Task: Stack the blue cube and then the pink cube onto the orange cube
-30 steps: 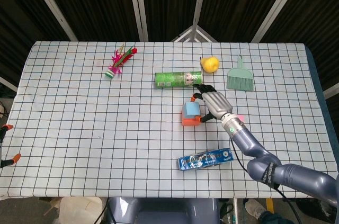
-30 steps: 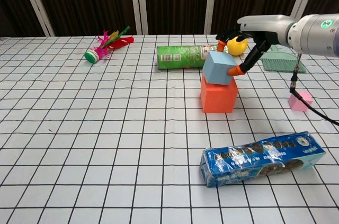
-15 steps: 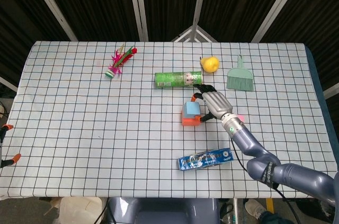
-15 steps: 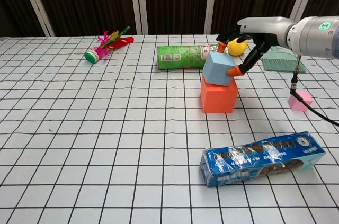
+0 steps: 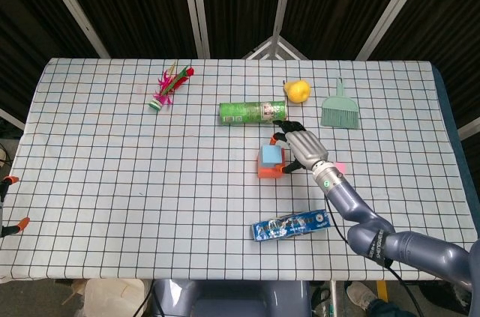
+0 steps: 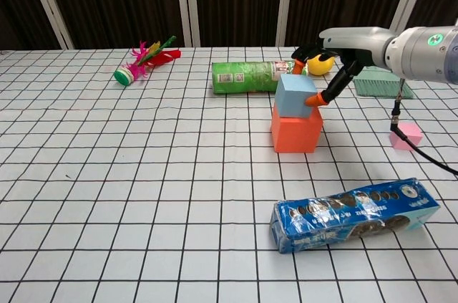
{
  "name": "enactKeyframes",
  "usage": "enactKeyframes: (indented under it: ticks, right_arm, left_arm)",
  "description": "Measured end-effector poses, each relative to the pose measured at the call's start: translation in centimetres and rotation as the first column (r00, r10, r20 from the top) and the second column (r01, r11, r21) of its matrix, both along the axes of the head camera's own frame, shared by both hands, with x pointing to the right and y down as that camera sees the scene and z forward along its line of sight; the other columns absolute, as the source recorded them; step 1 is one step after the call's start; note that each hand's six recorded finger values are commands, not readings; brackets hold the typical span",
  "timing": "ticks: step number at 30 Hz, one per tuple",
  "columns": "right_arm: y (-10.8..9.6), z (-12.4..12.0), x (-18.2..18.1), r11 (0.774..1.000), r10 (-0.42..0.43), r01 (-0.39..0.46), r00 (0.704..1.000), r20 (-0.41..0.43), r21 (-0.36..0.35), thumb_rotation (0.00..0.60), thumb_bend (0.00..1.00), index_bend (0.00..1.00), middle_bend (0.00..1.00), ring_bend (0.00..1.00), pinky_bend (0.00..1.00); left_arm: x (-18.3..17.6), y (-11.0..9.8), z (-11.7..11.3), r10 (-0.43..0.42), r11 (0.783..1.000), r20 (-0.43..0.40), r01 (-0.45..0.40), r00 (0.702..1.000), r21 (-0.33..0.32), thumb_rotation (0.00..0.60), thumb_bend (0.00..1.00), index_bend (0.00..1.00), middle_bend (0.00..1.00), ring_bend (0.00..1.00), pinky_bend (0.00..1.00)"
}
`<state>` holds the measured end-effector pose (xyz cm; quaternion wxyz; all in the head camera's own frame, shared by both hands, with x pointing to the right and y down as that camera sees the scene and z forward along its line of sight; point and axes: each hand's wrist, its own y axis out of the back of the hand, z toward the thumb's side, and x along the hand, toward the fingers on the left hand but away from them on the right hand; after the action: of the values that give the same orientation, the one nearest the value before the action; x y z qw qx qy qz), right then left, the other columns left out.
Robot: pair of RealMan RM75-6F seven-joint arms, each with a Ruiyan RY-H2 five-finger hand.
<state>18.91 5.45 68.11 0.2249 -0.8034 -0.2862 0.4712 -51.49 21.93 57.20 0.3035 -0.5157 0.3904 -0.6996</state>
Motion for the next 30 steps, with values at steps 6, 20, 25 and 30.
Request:
enactKeyframes:
  ticks: [6, 20, 25, 30]
  right_arm:
    - [-0.02, -0.06, 0.05, 1.000, -0.011, 0.011, 1.000, -0.014, 0.014, 0.600, 0.43, 0.44, 0.07, 0.02, 0.00]
    - [0.09, -0.35, 0.18, 1.000, -0.011, 0.012, 0.999, -0.032, 0.015, 0.600, 0.39, 0.24, 0.07, 0.02, 0.00]
    - [0.27, -0.40, 0.32, 1.000, -0.023, 0.023, 0.999, -0.041, 0.003, 0.600, 0.39, 0.23, 0.07, 0.03, 0.00]
    - [0.41, -0.49, 0.34, 0.999, -0.036, 0.035, 0.998, -0.048, -0.006, 0.600, 0.36, 0.22, 0.07, 0.02, 0.00]
  left_arm:
    - [-0.04, -0.01, 0.01, -0.002, 1.000, 0.000, 0.002, 1.000, 0.000, 0.600, 0.20, 0.21, 0.01, 0.00, 0.02]
    - [-0.01, -0.02, 0.06, -0.002, 1.000, -0.001, 0.002, 1.000, -0.003, 0.600, 0.20, 0.21, 0.01, 0.00, 0.02]
    - [-0.06, 0.00, -0.02, -0.004, 1.000, -0.001, 0.004, 1.000, 0.000, 0.600, 0.20, 0.21, 0.01, 0.00, 0.02]
    - [-0.01, 0.00, -0.03, -0.003, 1.000, -0.003, 0.003, 1.000, 0.000, 0.600, 0.20, 0.21, 0.01, 0.00, 0.02]
